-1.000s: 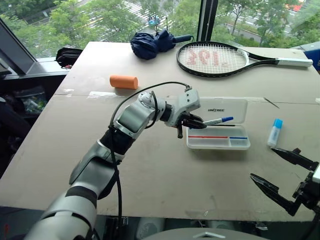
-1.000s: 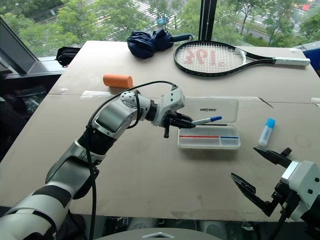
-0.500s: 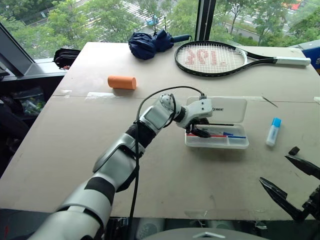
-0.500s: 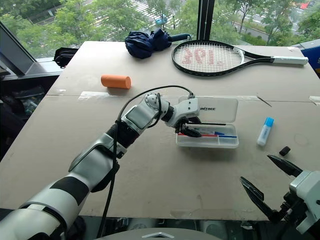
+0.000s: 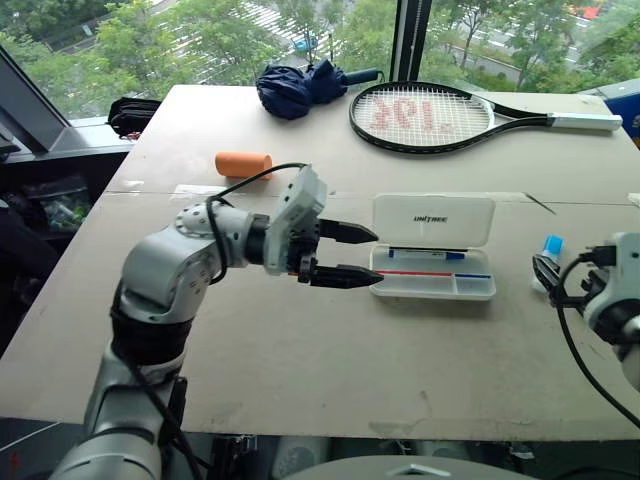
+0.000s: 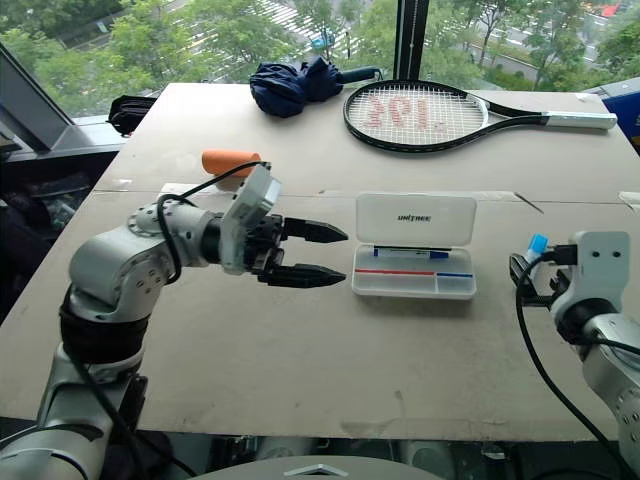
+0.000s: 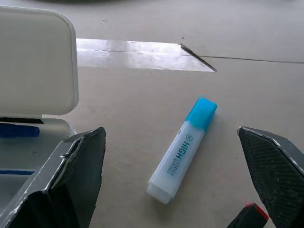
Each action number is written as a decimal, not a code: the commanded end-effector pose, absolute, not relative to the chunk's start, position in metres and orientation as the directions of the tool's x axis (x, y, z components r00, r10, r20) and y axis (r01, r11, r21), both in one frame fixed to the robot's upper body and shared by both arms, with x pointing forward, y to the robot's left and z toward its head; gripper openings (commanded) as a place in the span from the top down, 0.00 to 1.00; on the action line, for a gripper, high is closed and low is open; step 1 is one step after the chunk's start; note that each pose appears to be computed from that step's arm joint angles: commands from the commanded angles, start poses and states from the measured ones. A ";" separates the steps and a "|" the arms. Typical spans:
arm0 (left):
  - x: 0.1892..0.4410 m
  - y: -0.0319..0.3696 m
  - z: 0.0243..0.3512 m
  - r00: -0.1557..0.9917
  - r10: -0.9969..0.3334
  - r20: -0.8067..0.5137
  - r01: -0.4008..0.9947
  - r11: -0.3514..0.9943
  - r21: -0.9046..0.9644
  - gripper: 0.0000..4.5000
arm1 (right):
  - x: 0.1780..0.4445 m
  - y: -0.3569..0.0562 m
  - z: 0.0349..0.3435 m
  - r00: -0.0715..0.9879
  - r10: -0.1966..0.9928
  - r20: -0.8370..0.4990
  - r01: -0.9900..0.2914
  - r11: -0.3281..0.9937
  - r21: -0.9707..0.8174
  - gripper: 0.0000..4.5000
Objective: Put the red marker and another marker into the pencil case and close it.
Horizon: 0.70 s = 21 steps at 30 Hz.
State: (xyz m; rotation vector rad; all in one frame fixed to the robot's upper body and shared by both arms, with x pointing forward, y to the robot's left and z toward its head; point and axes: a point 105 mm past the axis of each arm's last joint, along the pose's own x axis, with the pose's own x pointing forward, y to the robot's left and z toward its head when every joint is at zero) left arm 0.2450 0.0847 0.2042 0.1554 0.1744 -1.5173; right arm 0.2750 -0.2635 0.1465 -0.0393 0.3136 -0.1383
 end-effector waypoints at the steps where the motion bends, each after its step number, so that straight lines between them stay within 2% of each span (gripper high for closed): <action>1: 0.226 0.082 0.212 0.039 -0.980 -0.196 0.999 0.033 0.037 0.20 | 0.287 -0.278 0.136 0.894 -0.235 -0.381 0.220 0.972 -0.084 0.00; 4: 0.217 0.081 0.209 0.066 -0.977 -0.200 0.996 0.054 0.065 0.20 | 0.305 -0.297 0.106 0.809 -0.306 -0.502 0.316 0.946 -0.066 0.00; 5: 0.215 0.081 0.208 0.071 -0.977 -0.200 0.996 0.058 0.069 0.17 | 0.308 -0.299 0.099 0.793 -0.309 -0.525 0.322 0.944 -0.069 0.12; 6: 0.214 0.081 0.207 0.074 -0.977 -0.200 0.996 0.061 0.069 0.17 | 0.310 -0.298 0.094 0.787 -0.295 -0.542 0.312 0.948 -0.063 0.17; 8: 0.211 0.081 0.206 0.076 -0.977 -0.201 0.996 0.064 0.069 0.17 | 0.311 -0.298 0.087 0.774 -0.286 -0.565 0.306 0.950 -0.061 0.37; 9: 0.210 0.081 0.205 0.077 -0.977 -0.201 0.995 0.064 0.070 0.17 | 0.311 -0.299 0.086 0.770 -0.288 -0.569 0.308 0.949 -0.063 0.44; 10: 0.209 0.082 0.204 0.079 -0.976 -0.201 0.995 0.066 0.070 0.17 | 0.310 -0.299 0.085 0.770 -0.286 -0.570 0.306 0.950 -0.063 0.56; 13: 0.208 0.084 0.201 0.090 -0.976 -0.198 0.995 0.079 0.065 0.17 | 0.307 -0.298 0.088 0.780 -0.274 -0.563 0.290 0.955 -0.063 0.85; 15: 0.209 0.085 0.200 0.100 -0.976 -0.193 0.994 0.092 0.052 0.17 | 0.301 -0.299 0.094 0.797 -0.253 -0.549 0.251 0.965 -0.079 0.86; 17: 0.217 0.086 0.207 0.176 -0.979 -0.107 0.984 0.171 0.048 0.17 | 0.298 -0.292 0.119 0.883 -0.126 -0.452 0.100 0.992 -0.082 0.86; 18: 0.215 0.088 0.208 0.156 -0.984 -0.091 0.987 0.151 0.058 0.17 | 0.293 -0.282 0.137 0.918 -0.014 -0.396 -0.050 0.987 -0.152 0.86; 19: 0.214 0.092 0.210 0.150 -0.986 -0.074 0.988 0.146 0.056 0.17 | 0.287 -0.262 0.153 0.921 0.165 -0.352 -0.242 0.953 -0.185 0.86; 21: 0.208 0.099 0.212 0.115 -0.991 -0.068 0.993 0.114 0.012 0.17 | 0.273 -0.237 0.168 0.847 0.368 -0.384 -0.492 0.816 -0.302 0.86</action>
